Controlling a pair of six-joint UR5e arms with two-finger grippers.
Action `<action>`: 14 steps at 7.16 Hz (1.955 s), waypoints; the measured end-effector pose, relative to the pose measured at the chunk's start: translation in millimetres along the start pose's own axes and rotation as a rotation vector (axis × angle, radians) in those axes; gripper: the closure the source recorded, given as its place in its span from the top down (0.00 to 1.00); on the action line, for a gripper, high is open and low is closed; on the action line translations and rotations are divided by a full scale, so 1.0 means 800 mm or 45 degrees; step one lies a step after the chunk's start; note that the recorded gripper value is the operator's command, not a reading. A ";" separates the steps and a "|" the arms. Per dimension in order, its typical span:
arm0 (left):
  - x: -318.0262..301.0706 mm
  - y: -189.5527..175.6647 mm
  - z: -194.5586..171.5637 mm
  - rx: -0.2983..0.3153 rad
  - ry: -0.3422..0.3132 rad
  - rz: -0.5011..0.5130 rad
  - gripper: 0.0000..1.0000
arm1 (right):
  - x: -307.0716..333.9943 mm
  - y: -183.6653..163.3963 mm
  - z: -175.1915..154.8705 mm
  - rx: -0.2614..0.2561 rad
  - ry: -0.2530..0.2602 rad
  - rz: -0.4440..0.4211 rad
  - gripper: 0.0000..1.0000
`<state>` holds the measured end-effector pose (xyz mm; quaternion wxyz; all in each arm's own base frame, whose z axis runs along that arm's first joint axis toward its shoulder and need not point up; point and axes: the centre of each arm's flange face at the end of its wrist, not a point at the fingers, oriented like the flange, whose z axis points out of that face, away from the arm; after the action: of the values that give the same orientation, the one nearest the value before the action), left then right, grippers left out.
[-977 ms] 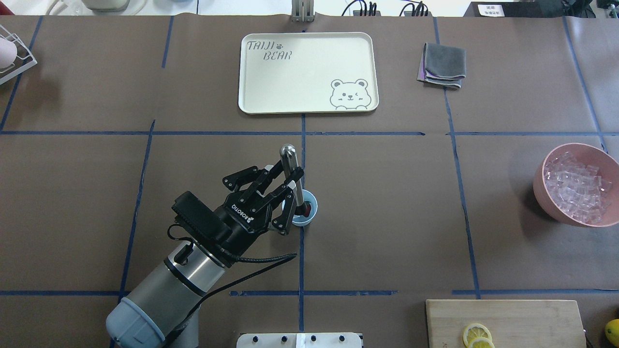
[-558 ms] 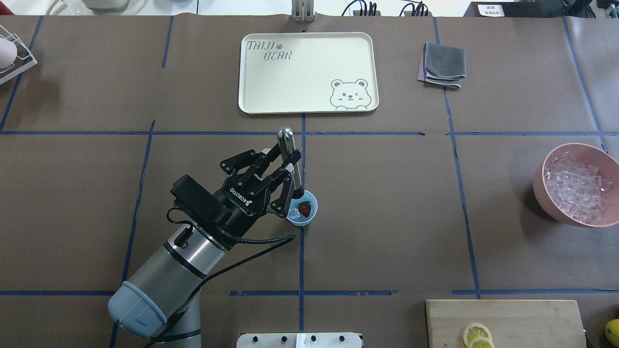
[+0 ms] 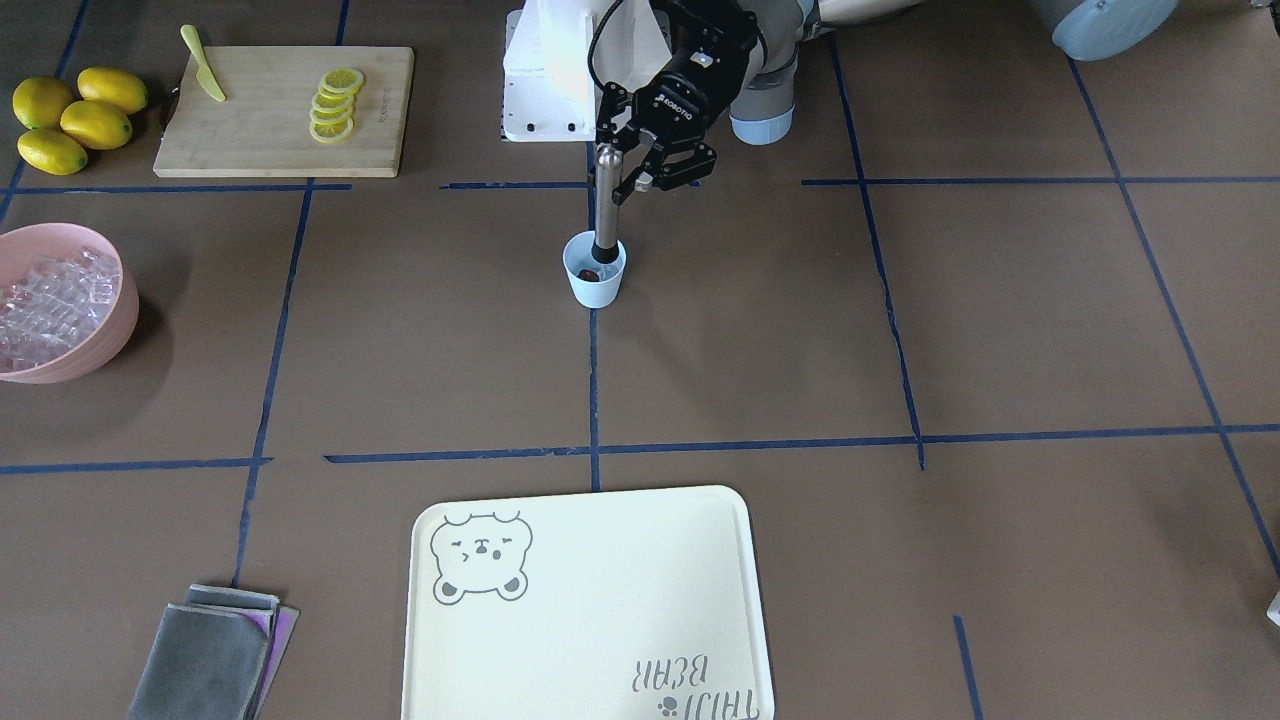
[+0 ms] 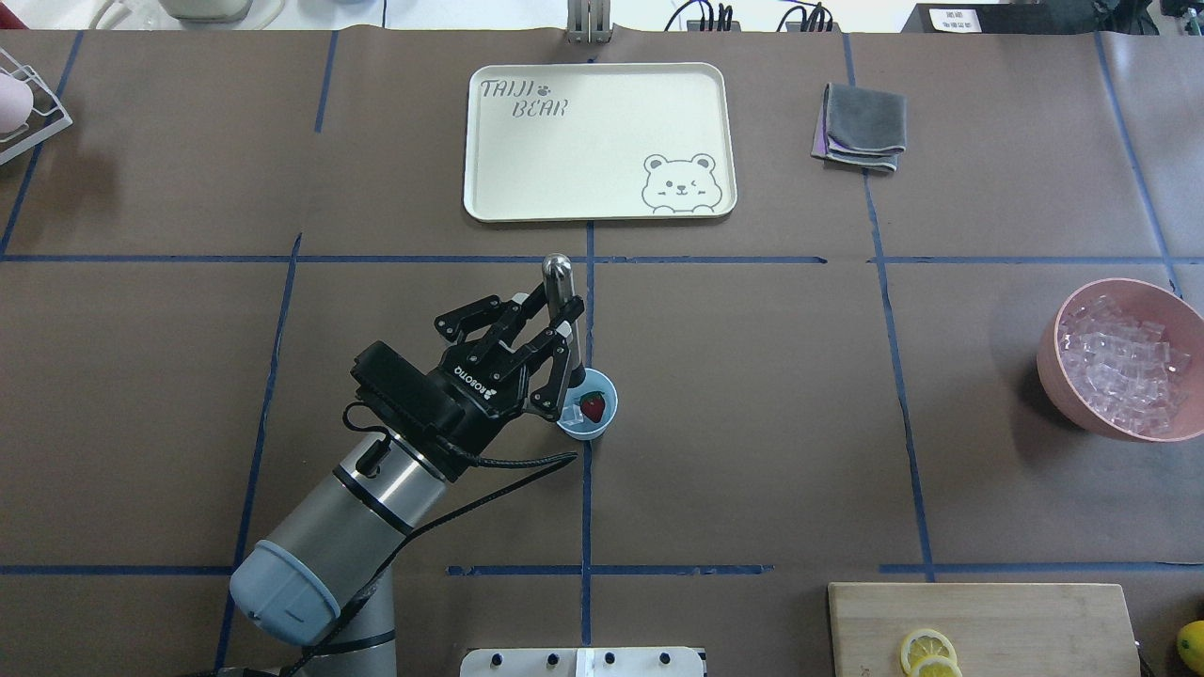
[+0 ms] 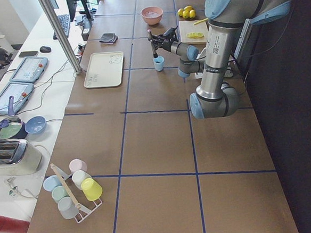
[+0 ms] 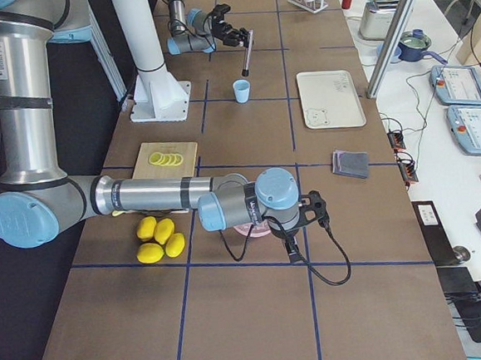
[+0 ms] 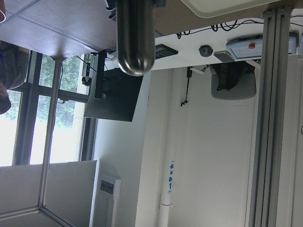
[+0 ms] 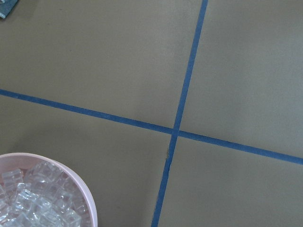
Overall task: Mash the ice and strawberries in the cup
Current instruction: 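Press the rod down into the cup repeatedly with the left gripper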
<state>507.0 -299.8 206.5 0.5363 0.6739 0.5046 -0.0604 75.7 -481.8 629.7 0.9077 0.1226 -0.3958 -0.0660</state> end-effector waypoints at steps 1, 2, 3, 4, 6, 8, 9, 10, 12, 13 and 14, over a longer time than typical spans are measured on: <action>0.001 0.006 0.001 -0.008 -0.002 0.005 0.00 | 0.000 0.000 0.000 -0.001 0.000 0.001 0.99; 0.004 0.015 0.006 -0.018 -0.005 0.011 0.00 | 0.000 0.000 0.000 -0.001 0.000 0.001 0.99; 0.009 0.024 0.010 -0.026 -0.009 0.010 0.00 | 0.001 0.000 0.001 -0.002 0.000 0.002 0.99; 0.012 0.032 0.008 -0.033 -0.013 0.001 0.00 | 0.001 0.001 0.001 -0.003 0.000 0.003 0.99; 0.014 0.040 0.004 -0.044 -0.013 -0.021 0.00 | 0.002 0.001 0.002 -0.004 0.000 0.004 0.99; 0.026 0.050 -0.006 -0.061 -0.013 -0.040 0.00 | 0.002 0.000 0.002 -0.004 0.000 0.004 0.99; 0.030 0.055 -0.010 -0.068 -0.024 -0.044 0.00 | 0.002 0.001 0.002 -0.005 0.000 0.005 0.99; 0.031 0.060 -0.010 -0.073 -0.033 -0.046 0.00 | 0.002 0.001 0.002 -0.005 0.000 0.005 0.99; 0.031 0.064 -0.010 -0.077 -0.039 -0.046 0.00 | 0.002 0.001 0.002 -0.006 0.000 0.005 0.99; 0.031 0.065 -0.010 -0.078 -0.040 -0.047 0.00 | 0.002 0.001 0.002 -0.006 0.000 0.005 0.99; 0.031 0.066 -0.010 -0.080 -0.041 -0.045 0.00 | 0.002 0.001 0.002 -0.006 0.000 0.005 0.99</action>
<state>555.0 -274.0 229.4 0.5642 0.6465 0.5094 -0.0650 75.7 -481.5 632.5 0.9081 0.1199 -0.3959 -0.0652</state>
